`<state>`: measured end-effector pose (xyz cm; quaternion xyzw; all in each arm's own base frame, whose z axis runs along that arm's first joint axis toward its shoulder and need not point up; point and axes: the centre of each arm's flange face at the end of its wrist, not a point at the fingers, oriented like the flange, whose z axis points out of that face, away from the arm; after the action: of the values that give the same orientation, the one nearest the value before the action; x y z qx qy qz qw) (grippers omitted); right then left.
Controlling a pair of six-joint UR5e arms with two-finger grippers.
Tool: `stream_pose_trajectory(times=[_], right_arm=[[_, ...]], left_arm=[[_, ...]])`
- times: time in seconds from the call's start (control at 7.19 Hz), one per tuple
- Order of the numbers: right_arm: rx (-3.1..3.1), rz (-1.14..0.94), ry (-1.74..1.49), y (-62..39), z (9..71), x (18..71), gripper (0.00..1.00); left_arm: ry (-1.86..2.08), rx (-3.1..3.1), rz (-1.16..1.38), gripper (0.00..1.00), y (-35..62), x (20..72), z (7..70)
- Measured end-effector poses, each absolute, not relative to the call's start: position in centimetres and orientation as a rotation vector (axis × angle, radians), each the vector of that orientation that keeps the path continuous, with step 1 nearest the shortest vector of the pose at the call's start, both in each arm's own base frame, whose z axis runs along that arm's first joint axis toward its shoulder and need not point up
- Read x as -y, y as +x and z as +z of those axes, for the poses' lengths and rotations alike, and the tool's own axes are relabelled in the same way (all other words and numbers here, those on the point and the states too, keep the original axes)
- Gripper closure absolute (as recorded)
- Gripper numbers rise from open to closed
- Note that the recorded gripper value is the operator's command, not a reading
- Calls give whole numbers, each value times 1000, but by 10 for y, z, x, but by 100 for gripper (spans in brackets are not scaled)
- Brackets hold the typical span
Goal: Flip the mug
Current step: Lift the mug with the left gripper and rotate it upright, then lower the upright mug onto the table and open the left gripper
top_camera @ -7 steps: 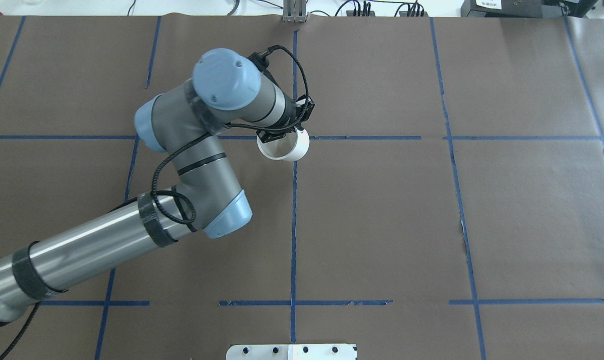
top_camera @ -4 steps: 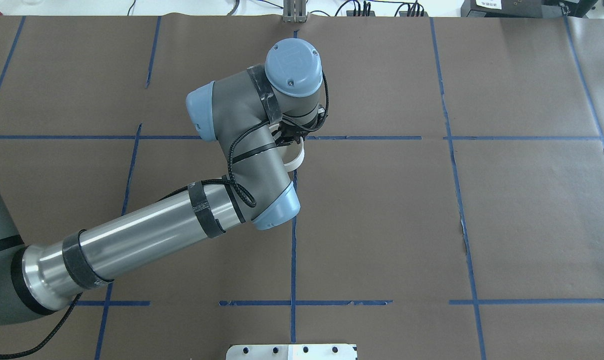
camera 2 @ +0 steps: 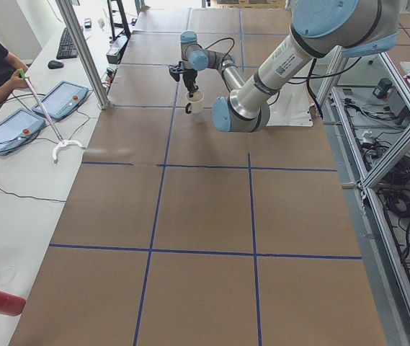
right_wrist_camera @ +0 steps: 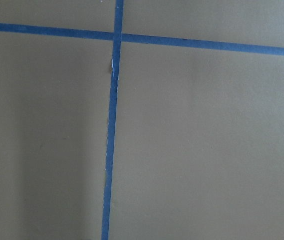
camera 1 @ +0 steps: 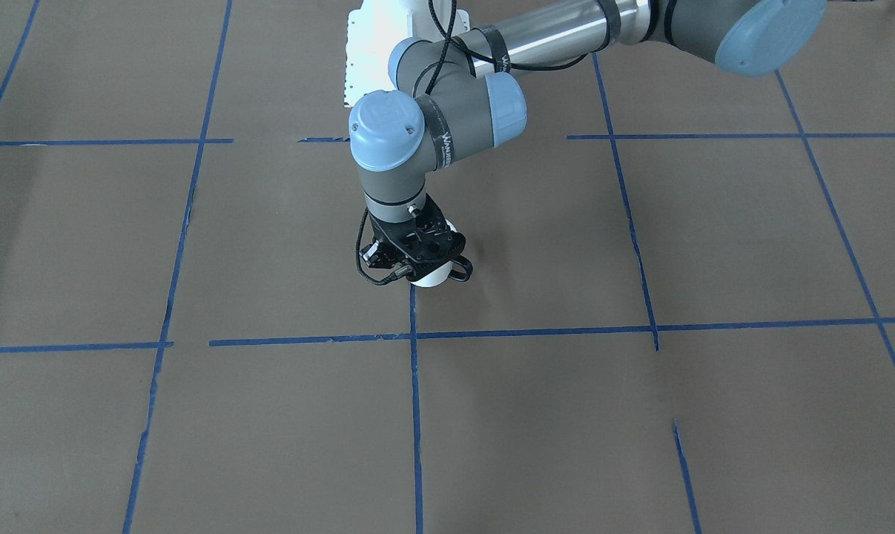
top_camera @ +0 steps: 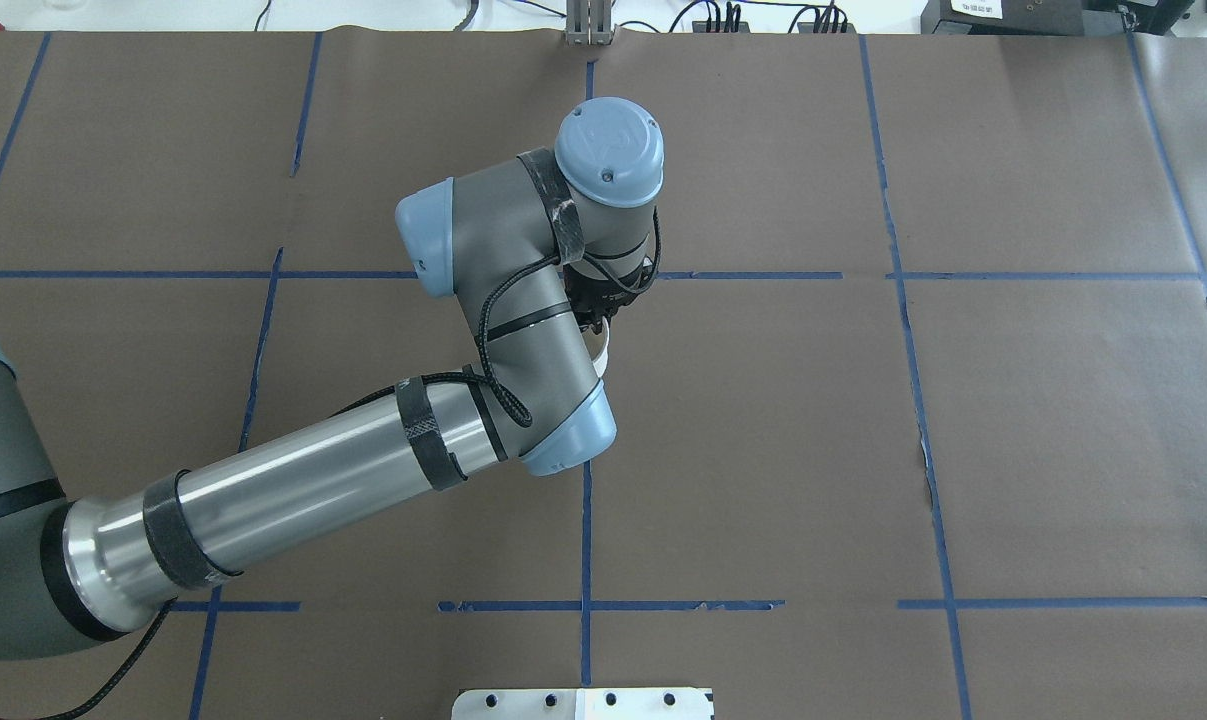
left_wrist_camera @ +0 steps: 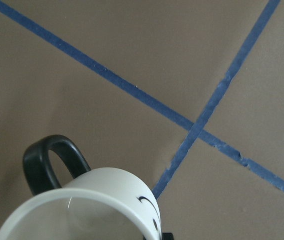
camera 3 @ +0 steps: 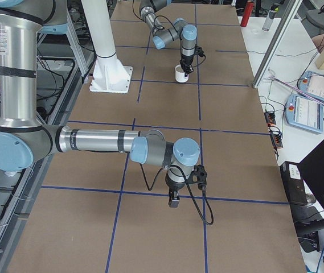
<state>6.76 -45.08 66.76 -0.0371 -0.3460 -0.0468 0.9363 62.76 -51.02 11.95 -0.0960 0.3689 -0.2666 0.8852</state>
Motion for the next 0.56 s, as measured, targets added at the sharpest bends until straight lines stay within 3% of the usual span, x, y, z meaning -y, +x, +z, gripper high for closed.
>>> stream_pose_trajectory(times=[0.56], right_arm=[[707,-96,-76,68,668,451,0]], left_arm=[[-204,-762,-538,100,643,498,115]])
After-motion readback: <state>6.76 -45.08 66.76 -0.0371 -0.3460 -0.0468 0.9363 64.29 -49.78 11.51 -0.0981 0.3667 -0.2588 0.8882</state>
